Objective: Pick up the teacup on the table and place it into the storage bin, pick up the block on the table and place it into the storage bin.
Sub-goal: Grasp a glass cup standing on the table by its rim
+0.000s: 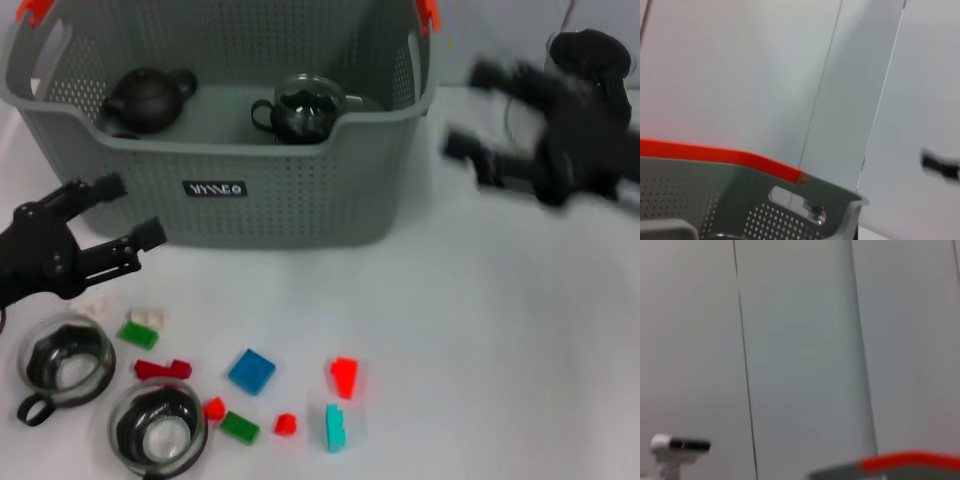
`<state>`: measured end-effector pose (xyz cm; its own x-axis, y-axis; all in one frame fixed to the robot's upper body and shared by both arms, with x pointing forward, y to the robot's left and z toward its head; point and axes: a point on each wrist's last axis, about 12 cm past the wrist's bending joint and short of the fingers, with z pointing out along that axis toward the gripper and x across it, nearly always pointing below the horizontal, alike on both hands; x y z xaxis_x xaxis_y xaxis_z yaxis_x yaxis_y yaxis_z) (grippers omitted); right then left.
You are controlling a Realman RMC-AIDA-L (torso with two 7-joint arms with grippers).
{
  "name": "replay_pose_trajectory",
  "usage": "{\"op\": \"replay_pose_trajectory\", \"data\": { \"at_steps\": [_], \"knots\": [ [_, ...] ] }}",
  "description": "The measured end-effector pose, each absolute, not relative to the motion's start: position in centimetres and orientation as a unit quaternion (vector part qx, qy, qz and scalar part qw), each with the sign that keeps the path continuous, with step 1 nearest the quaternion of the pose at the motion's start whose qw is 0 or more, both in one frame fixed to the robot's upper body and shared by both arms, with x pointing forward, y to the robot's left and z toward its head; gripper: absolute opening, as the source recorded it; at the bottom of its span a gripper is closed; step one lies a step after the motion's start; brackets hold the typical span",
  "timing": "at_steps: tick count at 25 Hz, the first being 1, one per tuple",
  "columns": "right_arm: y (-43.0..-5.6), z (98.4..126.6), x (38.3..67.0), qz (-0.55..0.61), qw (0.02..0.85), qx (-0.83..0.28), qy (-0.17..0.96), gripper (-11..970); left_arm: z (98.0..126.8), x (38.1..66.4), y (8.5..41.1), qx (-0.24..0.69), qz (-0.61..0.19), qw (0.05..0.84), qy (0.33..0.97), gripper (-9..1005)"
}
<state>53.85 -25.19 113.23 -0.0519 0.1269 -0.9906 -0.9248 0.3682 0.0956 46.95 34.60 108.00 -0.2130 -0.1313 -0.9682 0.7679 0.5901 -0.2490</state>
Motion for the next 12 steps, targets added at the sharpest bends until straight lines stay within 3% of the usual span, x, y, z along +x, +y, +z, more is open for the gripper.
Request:
{"op": "replay_pose_trajectory", "data": {
  "at_steps": [6,12],
  "knots": [
    [-27.5,107.7,49.7,0.419,0.58,-0.33,0.616,927,108.5,47.7,34.7,0.231,-0.395,0.57,0.683,934],
    [-28.7,106.2,48.6,0.4,0.551,-0.333,0.652,927,109.4,47.4,36.0,0.24,-0.398,0.545,0.698,935]
  ]
}}
